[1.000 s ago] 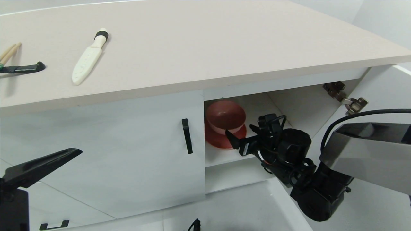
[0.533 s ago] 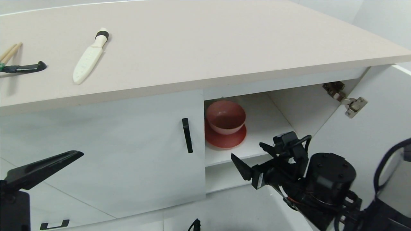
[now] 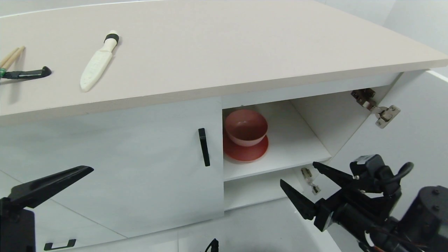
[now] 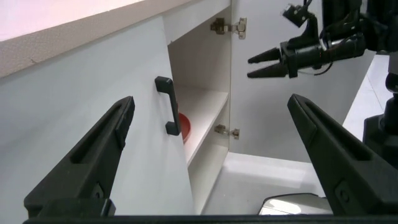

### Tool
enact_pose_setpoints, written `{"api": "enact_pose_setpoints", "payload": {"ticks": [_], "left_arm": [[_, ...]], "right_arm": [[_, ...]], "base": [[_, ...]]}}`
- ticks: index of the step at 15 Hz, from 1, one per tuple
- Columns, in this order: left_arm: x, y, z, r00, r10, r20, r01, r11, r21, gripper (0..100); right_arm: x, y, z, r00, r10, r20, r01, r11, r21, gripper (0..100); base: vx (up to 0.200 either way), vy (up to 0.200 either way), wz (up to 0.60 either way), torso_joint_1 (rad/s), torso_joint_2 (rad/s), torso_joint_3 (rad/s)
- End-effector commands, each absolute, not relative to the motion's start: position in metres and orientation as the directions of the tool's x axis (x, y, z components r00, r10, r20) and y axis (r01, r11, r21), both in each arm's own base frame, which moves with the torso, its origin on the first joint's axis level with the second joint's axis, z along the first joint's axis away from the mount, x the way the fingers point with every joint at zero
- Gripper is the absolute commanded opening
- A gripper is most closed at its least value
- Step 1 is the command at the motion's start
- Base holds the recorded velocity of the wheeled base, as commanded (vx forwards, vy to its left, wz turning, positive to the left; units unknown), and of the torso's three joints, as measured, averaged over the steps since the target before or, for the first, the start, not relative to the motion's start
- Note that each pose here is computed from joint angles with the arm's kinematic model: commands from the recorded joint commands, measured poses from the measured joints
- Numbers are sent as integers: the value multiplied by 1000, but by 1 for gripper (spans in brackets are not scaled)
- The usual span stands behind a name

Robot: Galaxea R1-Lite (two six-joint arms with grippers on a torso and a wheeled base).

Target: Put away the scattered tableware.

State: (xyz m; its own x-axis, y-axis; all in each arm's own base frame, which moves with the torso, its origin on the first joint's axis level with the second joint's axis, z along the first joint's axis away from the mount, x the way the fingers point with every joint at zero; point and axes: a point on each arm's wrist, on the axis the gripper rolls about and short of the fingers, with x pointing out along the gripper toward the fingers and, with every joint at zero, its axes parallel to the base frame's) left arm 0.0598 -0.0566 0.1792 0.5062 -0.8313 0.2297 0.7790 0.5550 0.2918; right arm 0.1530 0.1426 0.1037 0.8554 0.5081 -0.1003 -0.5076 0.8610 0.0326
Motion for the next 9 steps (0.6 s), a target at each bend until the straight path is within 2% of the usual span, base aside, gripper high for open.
{"api": "enact_pose_setpoints", "payload": {"ticks": [1,5,9], "left_arm": [[61,-57,180,513,-828,228,776,560,289,100],[63,-57,180,525,-821,226,769,571,287,100],[64,-58,177,529,-824,205,774,567,282,100]], "right_arm": [[141,126,112,868,493,-67,-493,870,7,100],[144,107,122,912,411,-16,-410,912,17,100],[144,97,130,933,358,27,-359,933,38,100]], "base": [[0,0,0,0,0,0],[0,0,0,0,0,0],[-200,0,0,7,7,2]]}}
